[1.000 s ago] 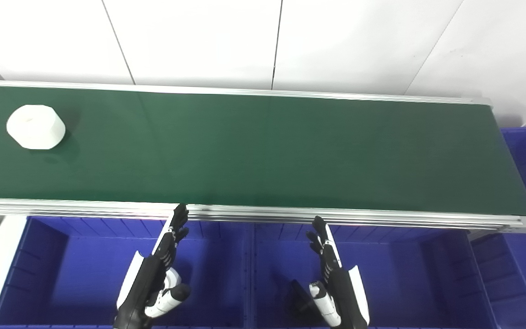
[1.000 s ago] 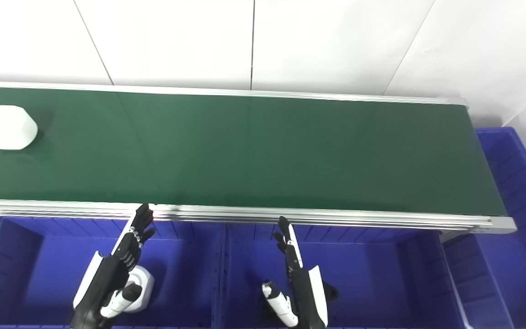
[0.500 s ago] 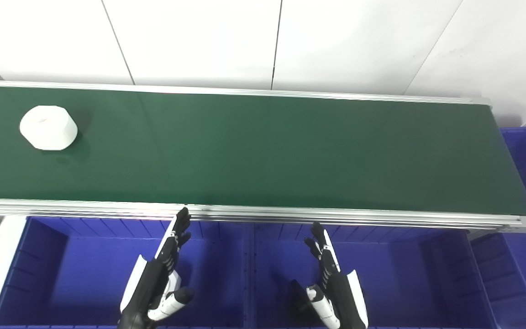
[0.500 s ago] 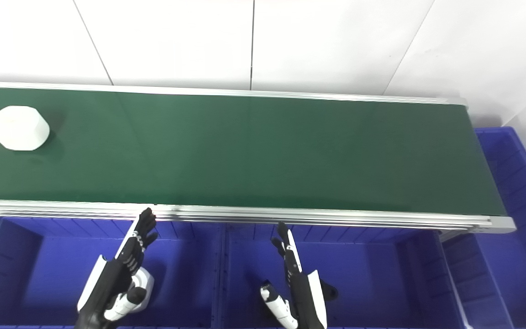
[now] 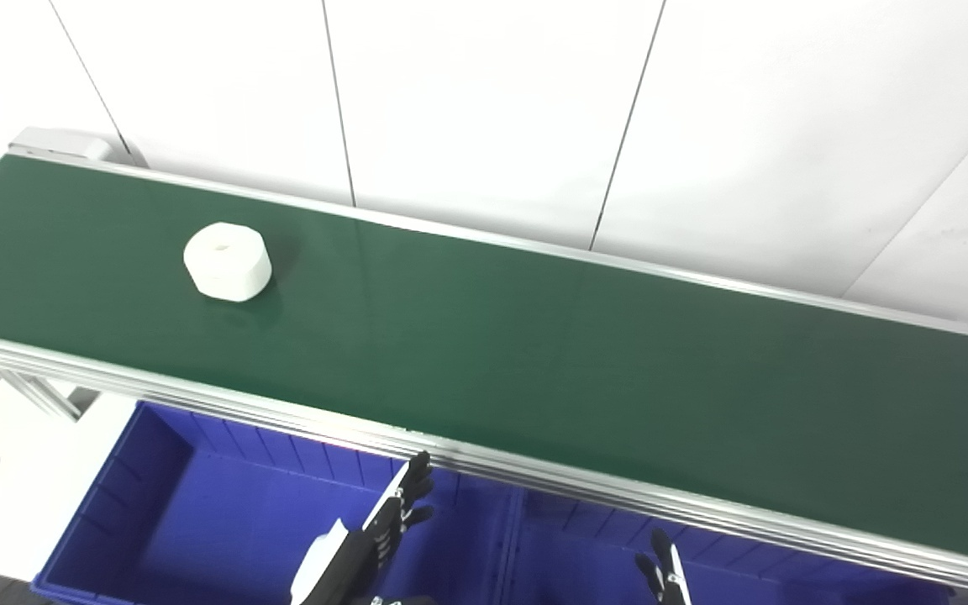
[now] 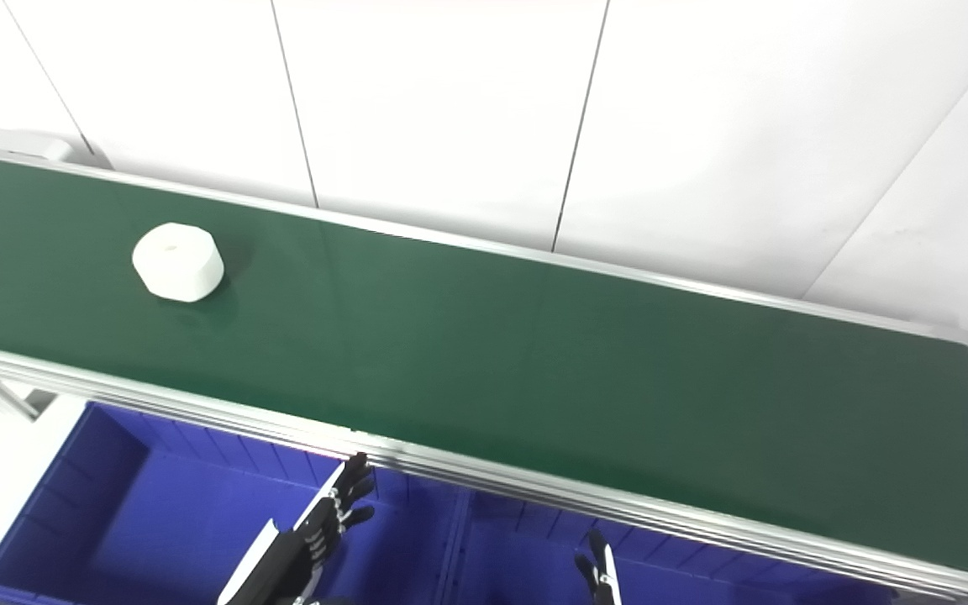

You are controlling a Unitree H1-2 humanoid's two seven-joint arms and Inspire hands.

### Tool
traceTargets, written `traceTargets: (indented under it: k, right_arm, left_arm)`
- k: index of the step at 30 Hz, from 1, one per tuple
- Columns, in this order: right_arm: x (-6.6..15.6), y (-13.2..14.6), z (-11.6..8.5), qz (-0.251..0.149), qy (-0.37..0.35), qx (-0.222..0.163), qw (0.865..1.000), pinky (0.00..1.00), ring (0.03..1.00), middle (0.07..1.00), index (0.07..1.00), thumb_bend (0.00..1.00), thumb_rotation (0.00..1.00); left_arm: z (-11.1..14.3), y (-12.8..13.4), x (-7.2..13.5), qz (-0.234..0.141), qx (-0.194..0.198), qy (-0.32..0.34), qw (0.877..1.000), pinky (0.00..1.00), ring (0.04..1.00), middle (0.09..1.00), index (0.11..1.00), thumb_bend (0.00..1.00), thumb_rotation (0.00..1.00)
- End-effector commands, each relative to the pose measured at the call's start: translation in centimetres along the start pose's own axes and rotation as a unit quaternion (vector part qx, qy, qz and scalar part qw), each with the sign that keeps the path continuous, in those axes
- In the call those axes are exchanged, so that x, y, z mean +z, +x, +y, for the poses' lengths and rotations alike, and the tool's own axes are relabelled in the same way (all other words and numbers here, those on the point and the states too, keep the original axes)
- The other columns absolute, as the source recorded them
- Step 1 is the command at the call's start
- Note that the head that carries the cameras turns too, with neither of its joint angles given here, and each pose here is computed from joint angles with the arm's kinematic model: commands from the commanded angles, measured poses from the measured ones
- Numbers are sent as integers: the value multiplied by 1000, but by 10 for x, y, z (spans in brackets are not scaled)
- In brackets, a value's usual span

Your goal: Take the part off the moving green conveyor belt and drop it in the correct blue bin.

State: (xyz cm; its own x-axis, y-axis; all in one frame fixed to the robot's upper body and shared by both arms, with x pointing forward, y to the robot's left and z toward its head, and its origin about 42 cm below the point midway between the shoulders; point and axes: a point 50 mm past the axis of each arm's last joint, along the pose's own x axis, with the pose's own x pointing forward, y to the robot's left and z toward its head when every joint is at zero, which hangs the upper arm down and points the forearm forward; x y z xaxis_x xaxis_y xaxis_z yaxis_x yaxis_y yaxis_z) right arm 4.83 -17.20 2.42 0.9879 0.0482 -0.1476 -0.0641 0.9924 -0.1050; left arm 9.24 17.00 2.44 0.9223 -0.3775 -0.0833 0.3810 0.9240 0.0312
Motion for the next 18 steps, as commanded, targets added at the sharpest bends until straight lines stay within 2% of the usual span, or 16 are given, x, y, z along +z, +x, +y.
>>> traceTargets:
  k: [1, 7, 10, 15, 18]
  right_arm:
    - [7, 2, -1, -31, 16, -1, 999, 1000, 977, 1000, 1000, 882, 993]
    - [4, 7, 0, -29, 25, 2, 999, 1000, 979, 1000, 1000, 906, 1000]
    - [4, 10, 1, -30, 28, 6, 999, 1000, 985, 1000, 1000, 904, 1000]
    - [3, 13, 2, -30, 27, 10, 999, 1000, 979, 1000, 1000, 853, 1000]
    - [1, 15, 3, -29, 29, 11, 999, 1000, 973, 1000, 1000, 854, 1000]
  left_arm:
    - [1, 3, 6, -27, 2, 16, 1000, 868, 947, 991, 1000, 870, 704]
    - [4, 7, 6, -31, -1, 17, 999, 846, 933, 978, 1000, 845, 675]
    - [7, 9, 16, -50, -5, 30, 998, 833, 942, 990, 1000, 836, 659]
    - [12, 18, 68, -146, 20, 58, 987, 765, 907, 956, 1000, 932, 664]
    - [24, 33, 112, -236, 42, 88, 967, 721, 858, 898, 973, 971, 573]
